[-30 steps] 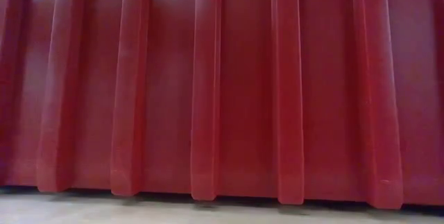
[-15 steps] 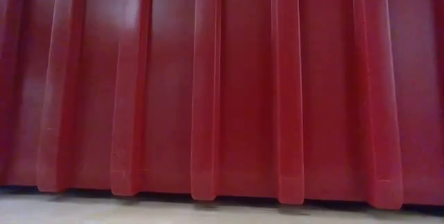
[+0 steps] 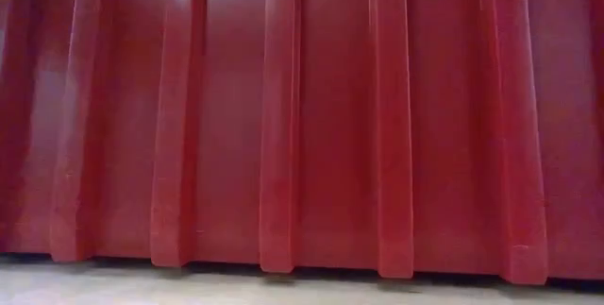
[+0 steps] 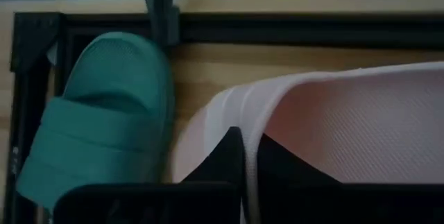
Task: Pick and place slides into bin
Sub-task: Stack the pink slide on top of the pink slide in the red bin
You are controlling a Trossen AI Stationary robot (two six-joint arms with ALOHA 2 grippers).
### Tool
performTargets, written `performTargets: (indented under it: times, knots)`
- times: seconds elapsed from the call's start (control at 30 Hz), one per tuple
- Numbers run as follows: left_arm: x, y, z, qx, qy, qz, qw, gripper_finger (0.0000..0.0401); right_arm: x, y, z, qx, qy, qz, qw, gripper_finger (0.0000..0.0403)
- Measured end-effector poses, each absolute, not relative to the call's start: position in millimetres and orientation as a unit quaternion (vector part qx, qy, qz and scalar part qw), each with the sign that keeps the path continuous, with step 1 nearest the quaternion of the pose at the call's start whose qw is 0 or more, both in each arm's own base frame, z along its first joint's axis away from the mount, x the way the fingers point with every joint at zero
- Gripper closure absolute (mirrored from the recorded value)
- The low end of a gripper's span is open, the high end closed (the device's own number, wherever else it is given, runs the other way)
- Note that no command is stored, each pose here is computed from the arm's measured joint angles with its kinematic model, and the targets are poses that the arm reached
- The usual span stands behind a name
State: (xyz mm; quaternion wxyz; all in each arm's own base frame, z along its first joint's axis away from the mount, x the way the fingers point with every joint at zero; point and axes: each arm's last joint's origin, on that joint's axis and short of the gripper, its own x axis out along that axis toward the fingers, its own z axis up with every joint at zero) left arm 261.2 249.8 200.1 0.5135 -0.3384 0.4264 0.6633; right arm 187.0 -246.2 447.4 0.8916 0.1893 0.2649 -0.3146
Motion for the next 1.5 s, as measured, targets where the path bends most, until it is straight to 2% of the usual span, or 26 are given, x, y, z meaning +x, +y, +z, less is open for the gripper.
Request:
performTargets:
  times: [0.2, 0.4, 0.63, 0.77, 0.87, 1.1, 1.27, 1.37, 1.5]
  knots:
    - [271.5, 241.0, 275.3, -0.360, 0.351, 0.615, 0.607, 0.0389, 170.7, -217.9, 473.3, 0.074, 0.255, -0.295, 0.918, 0.0023]
    - [271.3, 232.7, 344.5, -0.405, 0.313, 0.480, 0.712, 0.0389, 169.8, -185.8, 492.7, -0.058, 0.244, -0.244, 0.937, 0.0023]
    - [277.4, 225.7, 402.8, -0.411, 0.248, 0.348, 0.805, 0.0384, 194.9, -149.3, 496.7, -0.096, 0.230, -0.153, 0.956, 0.0020]
    - [283.8, 221.8, 422.8, -0.408, 0.206, 0.287, 0.842, 0.0387, 221.1, -129.3, 494.6, -0.099, 0.219, -0.110, 0.964, 0.0006]
    - [289.0, 216.8, 427.5, -0.410, 0.197, 0.248, 0.856, 0.0390, 242.1, -116.0, 494.1, -0.102, 0.202, -0.100, 0.969, 0.0005]
    - [290.0, 182.4, 433.8, -0.382, 0.249, 0.160, 0.876, 0.0390, 279.2, -82.8, 490.4, -0.101, 0.181, -0.116, 0.971, 0.0006]
    - [278.1, 147.3, 458.7, -0.356, 0.238, 0.048, 0.903, 0.0390, 287.8, -57.9, 489.2, -0.091, 0.180, -0.110, 0.973, 0.0005]
    - [270.9, 128.5, 463.6, -0.343, 0.259, -0.021, 0.903, 0.0389, 290.5, -38.3, 489.5, -0.092, 0.176, -0.077, 0.977, 0.0005]
    - [268.1, 107.6, 455.6, -0.326, 0.320, -0.056, 0.888, 0.0390, 292.0, -13.4, 489.8, -0.052, 0.170, -0.045, 0.983, 0.0007]
